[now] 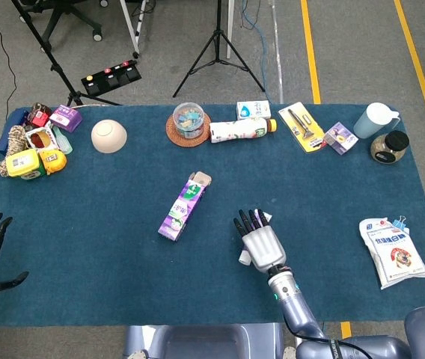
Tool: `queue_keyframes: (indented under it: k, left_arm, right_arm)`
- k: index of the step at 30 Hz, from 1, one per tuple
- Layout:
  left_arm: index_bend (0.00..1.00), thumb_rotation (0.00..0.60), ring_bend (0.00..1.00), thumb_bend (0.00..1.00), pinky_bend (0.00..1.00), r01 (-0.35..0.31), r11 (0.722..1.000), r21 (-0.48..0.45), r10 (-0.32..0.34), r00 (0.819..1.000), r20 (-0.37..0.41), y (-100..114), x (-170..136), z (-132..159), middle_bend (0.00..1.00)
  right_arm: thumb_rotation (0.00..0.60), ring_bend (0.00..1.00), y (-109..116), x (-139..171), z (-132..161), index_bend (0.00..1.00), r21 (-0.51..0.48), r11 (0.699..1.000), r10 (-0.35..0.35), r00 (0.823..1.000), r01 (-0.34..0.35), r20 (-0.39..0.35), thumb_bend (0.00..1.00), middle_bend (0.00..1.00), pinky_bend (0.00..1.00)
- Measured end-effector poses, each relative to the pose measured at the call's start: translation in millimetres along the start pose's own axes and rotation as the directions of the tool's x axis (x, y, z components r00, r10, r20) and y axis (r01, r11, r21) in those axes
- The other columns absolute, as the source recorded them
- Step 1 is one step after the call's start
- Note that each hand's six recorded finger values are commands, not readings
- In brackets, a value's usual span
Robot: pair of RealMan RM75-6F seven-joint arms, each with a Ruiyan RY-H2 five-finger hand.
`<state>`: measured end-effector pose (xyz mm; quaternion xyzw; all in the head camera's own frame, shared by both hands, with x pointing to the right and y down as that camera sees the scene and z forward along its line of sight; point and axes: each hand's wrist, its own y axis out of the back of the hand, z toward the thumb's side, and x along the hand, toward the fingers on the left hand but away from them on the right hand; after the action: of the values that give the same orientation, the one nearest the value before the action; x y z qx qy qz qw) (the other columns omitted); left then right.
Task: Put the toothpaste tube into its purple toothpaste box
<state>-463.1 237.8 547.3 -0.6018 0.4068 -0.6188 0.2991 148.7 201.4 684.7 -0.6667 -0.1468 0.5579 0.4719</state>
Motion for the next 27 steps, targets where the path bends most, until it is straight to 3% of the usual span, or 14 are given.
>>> queue_keyframes:
  k: [13, 18, 27]
  left_arm:
    - [0.00, 0.600, 0.00, 0.07, 0.15, 0.004, 1.000, -0.007, -0.004, 1.000, 0.001, 0.6, 0.6, -0.8, 0.00]
    - [0.00, 0.600, 0.00, 0.07, 0.15, 0.006, 1.000, -0.008, -0.006, 1.000, 0.004, 0.6, 0.8, -0.6, 0.00]
    - [0.00, 0.600, 0.00, 0.07, 0.15, 0.019, 1.000, -0.003, -0.019, 1.000, 0.012, -1.9, 0.1, 1.4, 0.00]
  right_arm:
    - [0.600, 0.00, 17.2, -26.2, 39.5, 0.01, -0.034, 0.991, -0.128, 0.991, 0.127, -0.031, 0.00, 0.00, 0.07]
    - [0.600, 0.00, 23.4, -45.7, 40.7, 0.01, -0.050, 0.984, -0.168, 0.986, 0.168, 0.006, 0.00, 0.00, 0.07]
    - [0.600, 0.03, 34.1, -60.4, 19.5, 0.02, -0.163, 0.972, -0.165, 0.985, 0.169, 0.042, 0.00, 0.06, 0.11]
